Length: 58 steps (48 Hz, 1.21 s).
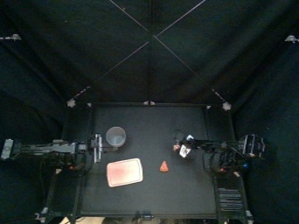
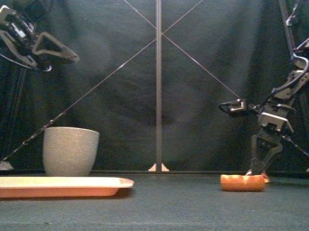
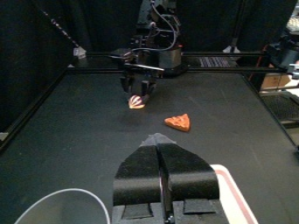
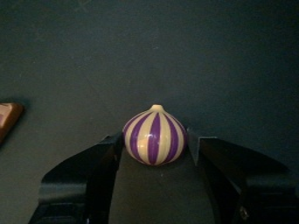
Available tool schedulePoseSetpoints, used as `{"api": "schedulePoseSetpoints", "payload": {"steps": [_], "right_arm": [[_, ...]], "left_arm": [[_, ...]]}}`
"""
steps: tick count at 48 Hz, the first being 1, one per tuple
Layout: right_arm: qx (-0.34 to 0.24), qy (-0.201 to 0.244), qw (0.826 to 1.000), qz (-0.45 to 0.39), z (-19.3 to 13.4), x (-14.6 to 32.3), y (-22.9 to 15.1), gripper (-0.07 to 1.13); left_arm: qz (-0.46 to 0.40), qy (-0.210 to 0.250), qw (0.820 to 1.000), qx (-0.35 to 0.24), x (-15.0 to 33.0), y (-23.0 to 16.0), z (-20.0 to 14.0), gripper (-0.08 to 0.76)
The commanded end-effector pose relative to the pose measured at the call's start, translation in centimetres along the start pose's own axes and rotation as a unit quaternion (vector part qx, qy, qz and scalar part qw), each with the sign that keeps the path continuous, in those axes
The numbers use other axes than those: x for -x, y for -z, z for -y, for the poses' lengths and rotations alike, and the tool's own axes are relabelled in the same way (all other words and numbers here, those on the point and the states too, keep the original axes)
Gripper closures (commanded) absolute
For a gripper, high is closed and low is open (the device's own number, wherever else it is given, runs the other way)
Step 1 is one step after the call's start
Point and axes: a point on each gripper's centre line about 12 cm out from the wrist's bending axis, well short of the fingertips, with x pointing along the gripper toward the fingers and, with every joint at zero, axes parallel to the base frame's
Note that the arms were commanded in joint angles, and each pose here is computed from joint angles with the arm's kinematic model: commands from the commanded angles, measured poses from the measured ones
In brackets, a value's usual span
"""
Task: Pick the onion then place it on the pink plate
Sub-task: Place onion on the pink plate
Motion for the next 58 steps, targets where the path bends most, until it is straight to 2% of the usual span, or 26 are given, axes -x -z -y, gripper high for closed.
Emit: {"api": "schedulePoseSetpoints", "payload": {"steps": [1, 13, 28, 37, 44, 50, 58], "right_arm": [[0.002, -0.004, 1.000, 0.012, -0.3, 0.2, -0.7, 0.20], [0.005, -0.002, 1.000, -0.010, -0.4, -0.8, -0.2, 0.21], [0.016, -0.020, 0.998, 0.049, -1.7, 0.8, -4.2, 0.21], [0.043, -0.060, 0.992, 0.105, -5.1, 2.9, -7.7, 0.21], [0.078, -0.104, 0.981, 0.145, -9.4, 3.9, -10.3, 0.21], [0.100, -0.133, 0.973, 0.161, -12.8, 3.4, -11.8, 0.21], [0.112, -0.157, 0.970, 0.146, -17.1, 0.8, -13.1, 0.21]], "left_arm": [[0.011, -0.002, 1.000, 0.000, 0.0, -0.7, -0.1, 0.606], [0.011, -0.002, 1.000, -0.001, 0.0, -0.7, -0.1, 0.606], [0.011, -0.002, 1.000, -0.001, 0.0, -0.7, -0.1, 0.606], [0.011, -0.002, 1.000, 0.000, 0.0, -0.7, -0.1, 0.606], [0.011, -0.005, 1.000, -0.001, 0.0, -0.7, -0.2, 0.606], [0.011, -0.009, 1.000, 0.000, 0.0, -0.7, -0.4, 0.606], [0.012, -0.009, 1.000, 0.000, 0.0, -0.7, -0.4, 0.606]]}}
